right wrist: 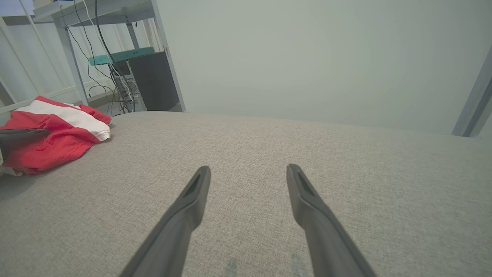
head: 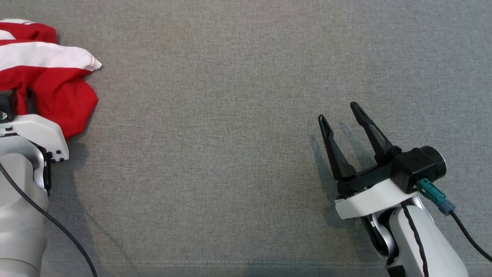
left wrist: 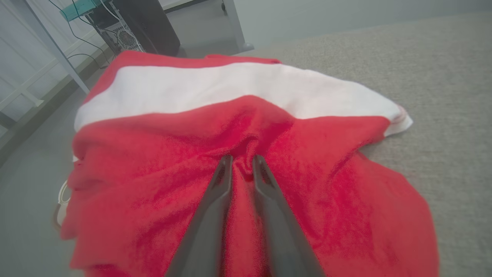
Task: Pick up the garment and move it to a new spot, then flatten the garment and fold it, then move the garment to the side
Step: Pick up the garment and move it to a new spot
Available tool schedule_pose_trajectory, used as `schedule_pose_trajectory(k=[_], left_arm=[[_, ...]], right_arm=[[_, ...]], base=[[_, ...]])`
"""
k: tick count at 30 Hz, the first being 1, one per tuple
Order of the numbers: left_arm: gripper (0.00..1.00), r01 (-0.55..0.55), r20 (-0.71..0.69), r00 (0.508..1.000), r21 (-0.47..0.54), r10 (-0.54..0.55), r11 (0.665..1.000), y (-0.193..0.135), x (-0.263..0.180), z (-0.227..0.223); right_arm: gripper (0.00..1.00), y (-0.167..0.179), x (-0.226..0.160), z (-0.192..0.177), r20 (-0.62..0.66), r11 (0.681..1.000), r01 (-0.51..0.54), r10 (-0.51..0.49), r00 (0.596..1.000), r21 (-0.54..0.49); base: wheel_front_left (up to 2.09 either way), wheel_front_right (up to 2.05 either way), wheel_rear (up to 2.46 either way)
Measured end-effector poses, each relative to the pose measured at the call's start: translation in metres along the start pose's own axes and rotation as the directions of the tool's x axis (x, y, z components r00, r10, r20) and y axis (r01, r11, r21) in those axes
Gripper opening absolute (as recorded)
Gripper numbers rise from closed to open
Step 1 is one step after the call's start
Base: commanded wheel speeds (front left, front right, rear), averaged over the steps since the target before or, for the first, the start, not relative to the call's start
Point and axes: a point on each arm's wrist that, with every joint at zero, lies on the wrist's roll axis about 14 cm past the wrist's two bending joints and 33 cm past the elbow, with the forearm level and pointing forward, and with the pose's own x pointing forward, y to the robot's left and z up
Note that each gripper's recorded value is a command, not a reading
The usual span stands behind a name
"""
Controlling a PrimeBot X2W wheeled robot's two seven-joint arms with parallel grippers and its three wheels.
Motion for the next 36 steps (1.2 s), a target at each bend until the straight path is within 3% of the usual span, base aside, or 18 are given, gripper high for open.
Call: schedule_pose_trajectory(k=[18,36], left_arm=[[0.0,-0.053,0.307,0.949,-0.053,0.067,0.997,0.034,-0.02,0.089],[0.0,0.008,0.638,0.77,-0.037,0.018,0.999,0.034,-0.08,0.214]], right_arm=[[1.0,0.009,0.003,0.017,0.043,1.0,-0.02,0.019,0.999,0.01],[1.0,0.006,-0.027,0.056,0.119,0.999,0.032,-0.035,0.992,0.031]], base=[[0.0,0.0,0.0],[0.0,0.0,0.0]])
